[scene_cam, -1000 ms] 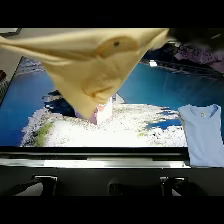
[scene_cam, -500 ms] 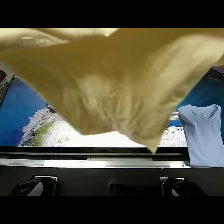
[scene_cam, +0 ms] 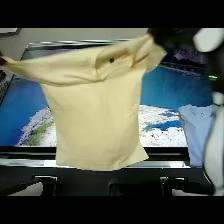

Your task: Fold the clothes and pants, and hang the long-sleeved shirts on hangers.

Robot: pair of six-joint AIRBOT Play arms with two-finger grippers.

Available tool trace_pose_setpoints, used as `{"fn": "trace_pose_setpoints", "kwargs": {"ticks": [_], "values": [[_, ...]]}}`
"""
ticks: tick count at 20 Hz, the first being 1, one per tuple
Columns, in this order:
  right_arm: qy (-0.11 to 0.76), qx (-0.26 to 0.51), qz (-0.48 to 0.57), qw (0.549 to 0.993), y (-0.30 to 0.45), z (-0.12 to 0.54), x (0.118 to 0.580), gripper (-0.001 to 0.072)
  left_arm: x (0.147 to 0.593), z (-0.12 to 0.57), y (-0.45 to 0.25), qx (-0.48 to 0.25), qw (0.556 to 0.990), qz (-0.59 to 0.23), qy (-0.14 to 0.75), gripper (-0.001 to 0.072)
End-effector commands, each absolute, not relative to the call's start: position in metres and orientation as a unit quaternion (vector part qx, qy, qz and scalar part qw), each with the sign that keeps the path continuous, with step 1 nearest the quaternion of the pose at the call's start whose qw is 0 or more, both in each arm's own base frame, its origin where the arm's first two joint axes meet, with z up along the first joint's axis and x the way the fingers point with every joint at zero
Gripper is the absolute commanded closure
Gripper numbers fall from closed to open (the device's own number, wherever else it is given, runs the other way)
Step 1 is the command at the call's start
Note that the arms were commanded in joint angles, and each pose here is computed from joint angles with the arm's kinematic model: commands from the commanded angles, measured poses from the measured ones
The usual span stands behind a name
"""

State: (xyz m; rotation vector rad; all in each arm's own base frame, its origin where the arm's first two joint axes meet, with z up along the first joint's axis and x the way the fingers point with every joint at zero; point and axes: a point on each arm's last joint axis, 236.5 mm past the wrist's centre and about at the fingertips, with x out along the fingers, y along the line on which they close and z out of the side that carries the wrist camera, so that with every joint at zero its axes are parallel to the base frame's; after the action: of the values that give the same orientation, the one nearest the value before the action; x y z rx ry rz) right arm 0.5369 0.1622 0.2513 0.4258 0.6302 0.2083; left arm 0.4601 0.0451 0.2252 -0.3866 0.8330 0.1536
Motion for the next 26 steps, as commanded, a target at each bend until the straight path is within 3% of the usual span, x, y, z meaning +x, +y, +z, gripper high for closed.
{"fn": "trace_pose_setpoints", "kwargs": {"ticks": [1, 4, 7, 8, 10, 11, 14, 17, 21, 26], "values": [[0.411, 0.298, 0.116, 0.854, 0.216, 0.107, 0.59, 0.0675, 0.512, 0.082, 0.052, -0.199, 0.831, 0.089, 0.513, 0.0687], [0.467, 0.361, 0.118, 0.799, 0.243, 0.029, 0.599, 0.0671, 0.527, 0.001, 0.055, -0.203, 0.795, 0.098, 0.563, 0.0687], [0.511, 0.381, 0.122, 0.761, 0.256, -0.001, 0.586, 0.061, 0.527, -0.032, 0.054, -0.203, 0.777, 0.1, 0.587, 0.0686], [0.514, 0.371, 0.129, 0.762, 0.254, 0.003, 0.583, 0.0544, 0.528, -0.031, 0.054, -0.203, 0.779, 0.1, 0.585, 0.0687], [0.525, 0.356, 0.163, 0.756, 0.244, 0.024, 0.571, 0.0203, 0.53, -0.023, 0.055, -0.201, 0.784, 0.098, 0.578, 0.0686], [0.534, 0.343, 0.178, 0.752, 0.23, 0.037, 0.562, 0.0153, 0.53, -0.017, 0.056, -0.199, 0.787, 0.096, 0.576, 0.0687], [0.581, 0.253, 0.217, 0.743, 0.159, 0.07, 0.512, 0.0174, 0.527, 0.001, 0.055, -0.194, 0.791, 0.092, 0.573, 0.0686], [0.649, 0.186, 0.214, 0.706, 0.087, 0.074, 0.45, 0.0184, 0.52, 0.006, 0.053, -0.191, 0.782, 0.089, 0.586, 0.0686], [0.689, 0.224, 0.176, 0.666, 0.057, 0.025, 0.382, 0.0156, 0.511, 0.004, 0.051, -0.19, 0.77, 0.089, 0.602, 0.0686], [0.729, 0.286, 0.17, 0.599, 0.092, -0.063, 0.27, 0.0156, 0.508, 0.003, 0.051, -0.19, 0.767, 0.089, 0.607, 0.0686]]}}
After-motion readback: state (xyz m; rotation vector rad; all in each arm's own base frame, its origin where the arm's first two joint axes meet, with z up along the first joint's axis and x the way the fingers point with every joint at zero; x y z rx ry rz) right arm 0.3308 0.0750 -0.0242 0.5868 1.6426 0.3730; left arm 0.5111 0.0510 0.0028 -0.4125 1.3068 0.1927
